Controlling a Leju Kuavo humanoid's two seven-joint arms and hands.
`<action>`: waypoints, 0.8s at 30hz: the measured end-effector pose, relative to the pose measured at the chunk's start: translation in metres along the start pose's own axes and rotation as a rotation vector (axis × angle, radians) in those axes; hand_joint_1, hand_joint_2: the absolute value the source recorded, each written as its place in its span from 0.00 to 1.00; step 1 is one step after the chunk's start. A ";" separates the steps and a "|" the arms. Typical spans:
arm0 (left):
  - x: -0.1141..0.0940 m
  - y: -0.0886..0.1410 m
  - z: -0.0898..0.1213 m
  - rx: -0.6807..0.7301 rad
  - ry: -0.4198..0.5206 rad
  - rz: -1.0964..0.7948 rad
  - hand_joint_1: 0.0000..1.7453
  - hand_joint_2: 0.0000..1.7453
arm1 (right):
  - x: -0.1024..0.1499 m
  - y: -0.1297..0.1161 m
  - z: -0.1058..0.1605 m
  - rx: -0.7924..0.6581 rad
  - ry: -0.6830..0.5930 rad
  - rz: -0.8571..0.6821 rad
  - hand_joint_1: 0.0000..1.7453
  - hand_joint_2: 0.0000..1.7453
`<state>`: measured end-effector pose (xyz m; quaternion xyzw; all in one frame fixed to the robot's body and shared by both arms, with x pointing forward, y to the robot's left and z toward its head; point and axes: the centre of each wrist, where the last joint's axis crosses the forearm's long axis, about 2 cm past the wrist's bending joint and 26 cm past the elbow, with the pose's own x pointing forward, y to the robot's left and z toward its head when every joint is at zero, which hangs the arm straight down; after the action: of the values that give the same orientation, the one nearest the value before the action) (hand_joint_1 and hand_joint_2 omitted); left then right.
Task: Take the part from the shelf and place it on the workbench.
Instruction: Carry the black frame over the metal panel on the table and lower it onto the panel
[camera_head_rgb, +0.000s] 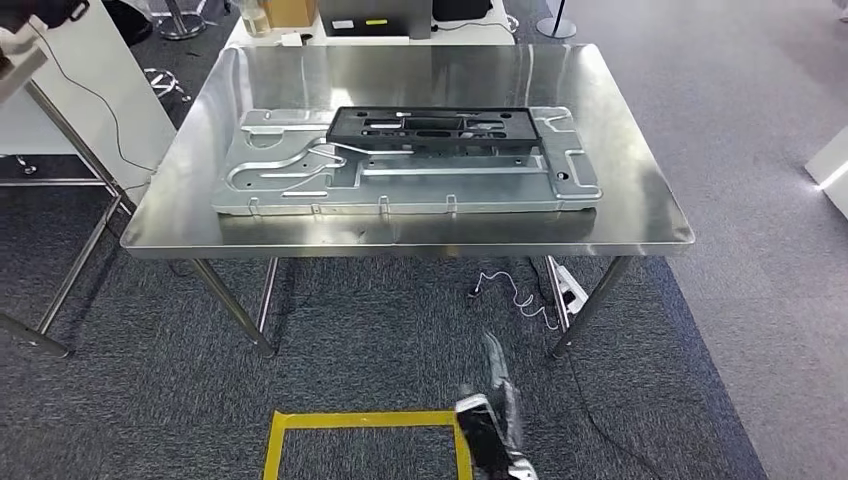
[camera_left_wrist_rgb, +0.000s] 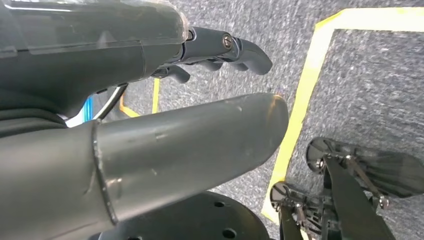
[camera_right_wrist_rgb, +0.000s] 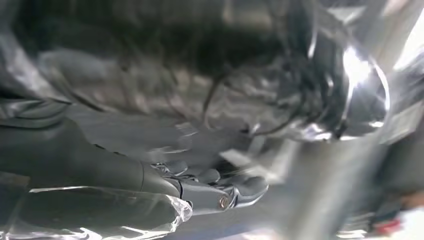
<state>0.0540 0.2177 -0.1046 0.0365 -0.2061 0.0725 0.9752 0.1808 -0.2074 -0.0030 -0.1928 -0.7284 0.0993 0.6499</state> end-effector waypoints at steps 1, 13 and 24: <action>-0.001 0.000 0.000 0.005 0.003 0.005 0.00 0.00 | -0.019 -0.006 0.007 -0.013 0.065 -0.029 0.00 0.00; 0.011 0.002 -0.004 0.057 -0.016 0.160 0.00 0.00 | -0.100 -0.022 0.114 0.008 0.968 0.022 0.00 0.00; 0.065 0.032 -0.022 0.109 -0.048 0.323 0.00 0.00 | -0.107 -0.026 0.122 0.314 1.361 0.024 0.00 0.00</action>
<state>0.1169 0.2598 -0.0966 0.0574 -0.2280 0.2382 0.9423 0.0649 -0.2622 -0.1066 -0.1238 -0.1340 0.0677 0.9809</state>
